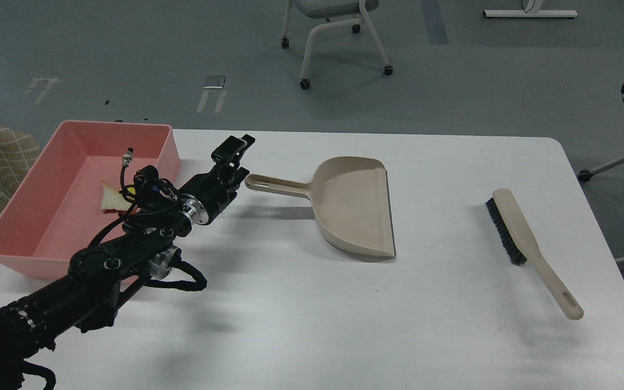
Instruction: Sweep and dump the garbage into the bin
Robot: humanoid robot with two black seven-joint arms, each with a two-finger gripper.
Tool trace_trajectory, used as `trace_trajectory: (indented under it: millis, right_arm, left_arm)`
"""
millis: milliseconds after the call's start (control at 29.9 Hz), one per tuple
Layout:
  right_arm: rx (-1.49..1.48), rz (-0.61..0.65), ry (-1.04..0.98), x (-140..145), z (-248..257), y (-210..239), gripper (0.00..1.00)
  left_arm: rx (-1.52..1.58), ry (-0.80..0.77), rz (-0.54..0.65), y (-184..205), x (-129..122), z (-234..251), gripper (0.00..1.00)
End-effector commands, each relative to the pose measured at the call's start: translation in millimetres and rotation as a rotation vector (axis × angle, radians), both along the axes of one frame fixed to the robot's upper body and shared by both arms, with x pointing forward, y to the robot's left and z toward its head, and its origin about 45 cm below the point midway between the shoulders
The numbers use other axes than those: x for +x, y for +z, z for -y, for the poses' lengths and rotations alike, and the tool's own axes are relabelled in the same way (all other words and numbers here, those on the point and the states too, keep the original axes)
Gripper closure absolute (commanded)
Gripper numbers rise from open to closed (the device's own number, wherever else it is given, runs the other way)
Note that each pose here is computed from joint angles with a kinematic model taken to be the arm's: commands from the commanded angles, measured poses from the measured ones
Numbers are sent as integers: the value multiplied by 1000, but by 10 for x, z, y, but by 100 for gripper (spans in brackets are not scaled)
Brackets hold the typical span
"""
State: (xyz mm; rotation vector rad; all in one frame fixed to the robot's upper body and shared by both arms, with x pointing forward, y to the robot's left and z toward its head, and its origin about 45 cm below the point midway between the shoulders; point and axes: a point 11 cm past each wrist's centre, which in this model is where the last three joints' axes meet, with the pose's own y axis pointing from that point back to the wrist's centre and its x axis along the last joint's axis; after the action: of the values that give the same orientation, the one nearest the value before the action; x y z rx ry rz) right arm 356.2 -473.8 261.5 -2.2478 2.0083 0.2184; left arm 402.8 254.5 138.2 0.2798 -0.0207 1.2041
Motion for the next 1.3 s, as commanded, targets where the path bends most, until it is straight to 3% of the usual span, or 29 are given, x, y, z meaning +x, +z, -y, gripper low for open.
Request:
trace_trajectory:
  millis: [0,201,301,669,903,1070,1271]
  right_arm:
    - [2,0,0,-4,-7,-6,0]
    - [3,1,1,10,-11,-2,0]
    - [10,19,-2,55,-4,61,0]
    - [48,92,31,239,-204,255,0]
    - [52,112,32,265,-206,327,0]
    - [115,131,21,236,-168,333,0]
    - [189,154,44,287,-308,320,0]
  left_arm:
    - [23,13,19,88,52,-134,9]
    - [-14,57,83,479,193,-421,6]
    - [-178,114,125,849,284,-626,2]
    - [-599,239,277,1530,359,-1242,2]
    - [-783,209,291,1521,145,-1548,2]
    - [-793,206,246,1274,-4,-1579,2]
    - [-801,222,245,1227,-32,-1599,2]
